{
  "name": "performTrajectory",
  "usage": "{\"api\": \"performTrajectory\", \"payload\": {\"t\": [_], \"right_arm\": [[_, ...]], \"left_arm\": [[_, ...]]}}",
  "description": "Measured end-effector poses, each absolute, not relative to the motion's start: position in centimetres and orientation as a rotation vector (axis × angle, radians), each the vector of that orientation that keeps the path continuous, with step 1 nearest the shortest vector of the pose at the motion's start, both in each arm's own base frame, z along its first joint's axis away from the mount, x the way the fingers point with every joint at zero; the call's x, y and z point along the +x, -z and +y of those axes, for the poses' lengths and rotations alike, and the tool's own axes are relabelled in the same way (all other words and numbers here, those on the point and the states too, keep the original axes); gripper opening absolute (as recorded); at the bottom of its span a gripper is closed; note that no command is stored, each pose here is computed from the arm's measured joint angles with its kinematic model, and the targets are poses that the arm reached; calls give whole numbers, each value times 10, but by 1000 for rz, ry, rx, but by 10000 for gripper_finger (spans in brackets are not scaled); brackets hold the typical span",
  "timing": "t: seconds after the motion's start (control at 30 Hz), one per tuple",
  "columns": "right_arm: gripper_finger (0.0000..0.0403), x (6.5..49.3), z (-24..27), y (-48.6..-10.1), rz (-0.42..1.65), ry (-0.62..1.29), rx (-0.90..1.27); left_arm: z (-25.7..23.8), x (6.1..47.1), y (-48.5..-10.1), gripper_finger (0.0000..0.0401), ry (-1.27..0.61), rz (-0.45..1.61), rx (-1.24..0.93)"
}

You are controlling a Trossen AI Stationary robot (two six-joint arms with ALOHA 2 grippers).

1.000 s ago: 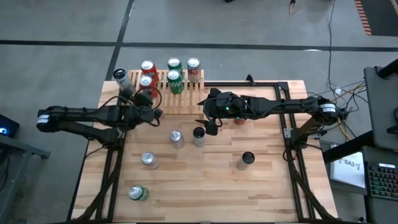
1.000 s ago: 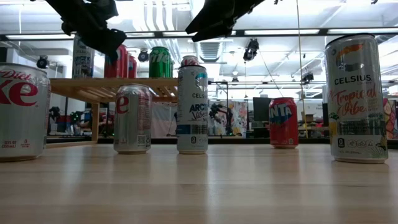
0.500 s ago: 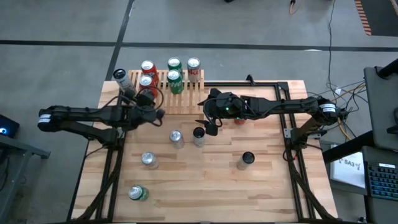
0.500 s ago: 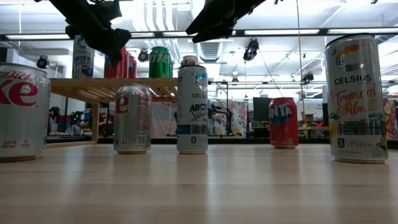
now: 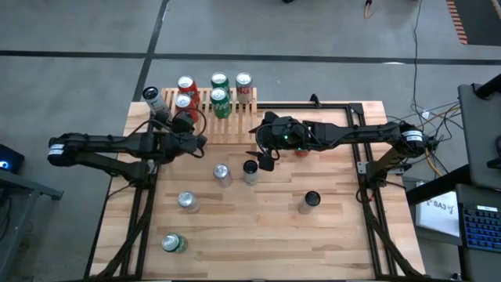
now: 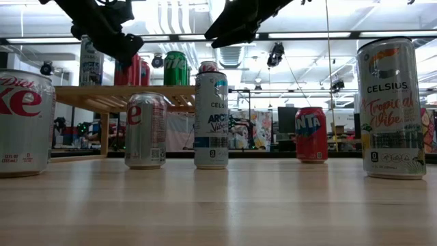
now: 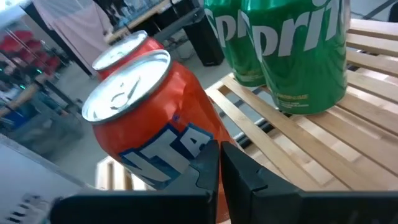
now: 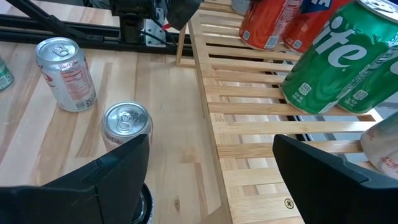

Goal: Place canned beverage on shelf
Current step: Put the bottom orange soda can on the shelf aligned with the other orange soda can

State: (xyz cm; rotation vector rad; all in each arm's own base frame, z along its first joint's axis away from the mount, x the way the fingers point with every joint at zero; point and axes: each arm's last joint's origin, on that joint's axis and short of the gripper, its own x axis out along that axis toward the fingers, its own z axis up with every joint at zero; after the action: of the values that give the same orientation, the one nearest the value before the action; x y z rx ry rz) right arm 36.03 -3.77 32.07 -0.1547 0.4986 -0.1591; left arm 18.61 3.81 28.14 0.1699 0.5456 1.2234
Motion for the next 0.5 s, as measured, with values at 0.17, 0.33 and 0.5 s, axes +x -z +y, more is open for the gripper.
{"api": "performTrajectory", "payload": {"t": [0.17, 0.33, 0.5], "right_arm": [[329, 360, -38, -321, 498, 162, -145], [329, 360, -38, -320, 500, 163, -140], [329, 360, -38, -317, 509, 162, -137]], "left_arm": [[38, 185, -282, 0, -1225, 551, 187], [35, 185, -283, 0, -1184, 560, 188], [28, 180, -300, 0, -1043, 586, 149]]}}
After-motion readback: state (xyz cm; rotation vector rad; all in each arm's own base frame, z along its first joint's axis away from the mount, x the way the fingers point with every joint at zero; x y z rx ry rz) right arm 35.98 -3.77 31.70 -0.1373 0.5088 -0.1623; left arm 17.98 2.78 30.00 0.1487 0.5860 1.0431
